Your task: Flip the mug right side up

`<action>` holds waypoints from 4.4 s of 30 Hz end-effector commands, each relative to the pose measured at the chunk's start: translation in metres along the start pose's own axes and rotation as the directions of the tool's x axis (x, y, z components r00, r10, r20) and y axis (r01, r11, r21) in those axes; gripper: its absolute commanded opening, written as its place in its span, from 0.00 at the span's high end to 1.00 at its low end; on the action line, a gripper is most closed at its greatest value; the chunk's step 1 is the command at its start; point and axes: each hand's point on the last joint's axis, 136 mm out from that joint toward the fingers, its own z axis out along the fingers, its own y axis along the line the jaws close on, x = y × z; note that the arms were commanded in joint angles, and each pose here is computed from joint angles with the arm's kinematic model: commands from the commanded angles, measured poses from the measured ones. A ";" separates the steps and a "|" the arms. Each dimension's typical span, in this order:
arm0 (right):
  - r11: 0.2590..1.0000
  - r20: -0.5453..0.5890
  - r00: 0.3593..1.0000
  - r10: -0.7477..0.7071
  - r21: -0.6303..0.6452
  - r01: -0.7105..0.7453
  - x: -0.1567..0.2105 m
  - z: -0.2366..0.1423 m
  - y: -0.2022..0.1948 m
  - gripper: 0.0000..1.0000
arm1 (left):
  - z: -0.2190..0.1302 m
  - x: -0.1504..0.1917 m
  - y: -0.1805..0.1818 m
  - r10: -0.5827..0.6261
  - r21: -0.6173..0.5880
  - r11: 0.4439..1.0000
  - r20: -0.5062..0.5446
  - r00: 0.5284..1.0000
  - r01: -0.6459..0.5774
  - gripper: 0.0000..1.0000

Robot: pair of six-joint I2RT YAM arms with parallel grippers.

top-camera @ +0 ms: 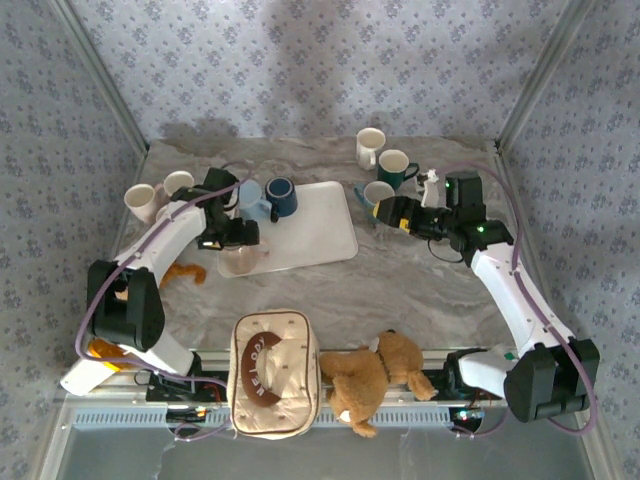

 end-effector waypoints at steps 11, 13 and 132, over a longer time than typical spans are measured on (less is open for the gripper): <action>0.998 0.025 0.998 0.063 0.018 -0.063 -0.006 -0.003 -0.007 0.18 | -0.002 0.004 -0.001 -0.001 0.032 0.999 -0.011 1.000 0.001 0.23; 0.998 0.028 0.997 0.066 0.020 -0.066 -0.006 -0.003 -0.008 0.19 | -0.007 0.003 -0.003 -0.001 0.046 0.999 0.001 1.000 0.001 0.24; 0.491 0.396 0.798 -0.455 -0.635 0.596 0.008 0.088 0.153 0.85 | -0.229 -0.059 -0.138 -0.235 0.933 0.306 -0.119 0.965 0.190 0.29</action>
